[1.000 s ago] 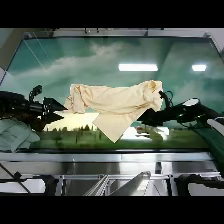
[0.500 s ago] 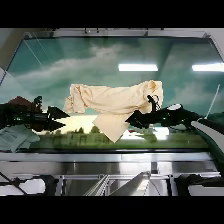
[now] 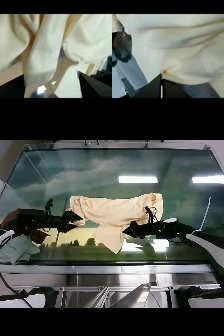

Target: Fold the shirts.

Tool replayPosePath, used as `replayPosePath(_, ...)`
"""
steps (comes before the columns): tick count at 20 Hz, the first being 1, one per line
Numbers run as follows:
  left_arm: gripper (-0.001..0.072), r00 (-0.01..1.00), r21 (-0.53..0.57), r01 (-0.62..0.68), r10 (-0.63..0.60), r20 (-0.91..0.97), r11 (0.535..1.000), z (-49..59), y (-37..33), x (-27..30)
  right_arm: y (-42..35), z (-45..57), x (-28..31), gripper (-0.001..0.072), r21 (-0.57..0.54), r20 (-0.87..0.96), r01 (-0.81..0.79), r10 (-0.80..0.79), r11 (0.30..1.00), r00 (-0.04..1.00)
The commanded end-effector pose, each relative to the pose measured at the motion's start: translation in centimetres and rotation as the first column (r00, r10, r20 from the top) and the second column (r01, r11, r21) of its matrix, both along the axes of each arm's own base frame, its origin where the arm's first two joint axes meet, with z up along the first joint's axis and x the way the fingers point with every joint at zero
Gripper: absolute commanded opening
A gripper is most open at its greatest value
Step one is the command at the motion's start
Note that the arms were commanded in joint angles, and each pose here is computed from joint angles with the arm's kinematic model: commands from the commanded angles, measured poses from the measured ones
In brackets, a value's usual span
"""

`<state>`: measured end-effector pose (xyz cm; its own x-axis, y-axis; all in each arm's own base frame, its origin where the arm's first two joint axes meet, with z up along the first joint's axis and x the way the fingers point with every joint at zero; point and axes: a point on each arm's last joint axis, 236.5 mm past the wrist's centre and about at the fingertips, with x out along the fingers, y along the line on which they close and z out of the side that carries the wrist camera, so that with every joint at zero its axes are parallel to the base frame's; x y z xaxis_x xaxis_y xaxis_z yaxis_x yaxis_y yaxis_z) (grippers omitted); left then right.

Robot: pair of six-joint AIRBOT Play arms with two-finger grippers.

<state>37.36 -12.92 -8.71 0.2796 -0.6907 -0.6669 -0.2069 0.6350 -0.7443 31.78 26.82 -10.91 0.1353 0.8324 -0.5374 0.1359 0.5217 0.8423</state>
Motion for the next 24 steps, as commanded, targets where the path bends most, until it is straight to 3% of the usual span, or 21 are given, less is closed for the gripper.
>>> replayPosePath(1,0.0707,0.996,0.071,-0.051,0.046,0.079,0.996,-0.2,-1.8,3.5,0.6,0.5,-0.5,0.0018,0.023,0.005,-0.024,0.024,0.999,1.0)
replayPosePath(3,0.0705,0.999,0.05,-0.013,0.011,0.052,0.999,-0.7,-2.9,3.5,0.9,0.8,-1.0,0.0018,0.043,0.001,-0.044,0.044,0.998,0.999)
replayPosePath(4,0.0568,0.999,0.032,0.009,-0.01,0.031,0.999,-0.9,-3.3,3.2,1.0,1.1,-1.2,0.0018,0.053,0.009,-0.06,0.059,0.997,0.998)
replayPosePath(6,0.0098,0.999,-0.009,0.046,-0.046,-0.002,0.999,-0.7,-3.7,2.5,1.2,1.4,-1.5,0.0018,0.068,0.01,-0.076,0.076,0.995,0.997)
replayPosePath(7,0.0025,0.998,-0.029,0.063,-0.064,-0.008,0.998,-0.3,-3.8,2.3,1.3,1.5,-1.6,0.0018,0.07,0.01,-0.078,0.077,0.995,0.997)
replayPosePath(12,0.0024,0.975,-0.162,0.22,-0.218,0.035,0.962,6.1,-4.6,0.7,1.7,5.3,-1.8,0.0017,0.133,0.087,-0.127,0.116,0.983,0.989)
replayPosePath(15,0.0025,0.915,-0.194,0.372,-0.324,0.239,0.908,16.9,-4.6,-0.7,0.1,16.8,-0.6,0.0017,0.231,0.355,-0.199,0.108,0.952,0.929)
replayPosePath(17,0.0026,0.805,-0.137,0.459,-0.346,0.483,0.878,28.1,-3.7,-2.5,-3.6,30.1,0.8,0.0017,0.274,0.676,-0.199,-0.041,0.941,0.736)
replayPosePath(19,0.0029,0.623,0.066,0.419,-0.34,0.705,0.906,38.7,-1.7,-5.0,-9.4,46.4,-2.0,0.0017,0.289,0.916,-0.132,-0.234,0.948,0.327)
replayPosePath(21,0.003,0.411,0.27,0.232,-0.346,0.844,0.935,48.3,0.4,-8.6,-13.6,57.0,-7.1,0.0018,0.224,0.974,0.06,-0.221,0.973,-0.049)
replayPosePath(23,0.0031,0.264,0.385,-0.016,-0.367,0.892,0.923,55.3,2.0,-12.2,-14.9,63.4,-12.3,0.0017,0.198,0.946,0.257,-0.115,0.946,-0.304)
replayPosePath(24,0.0031,0.215,0.434,-0.142,-0.4,0.891,0.89,57.7,2.7,-13.7,-14.9,65.1,-14.0,0.0017,0.181,0.922,0.352,-0.034,0.918,-0.385)
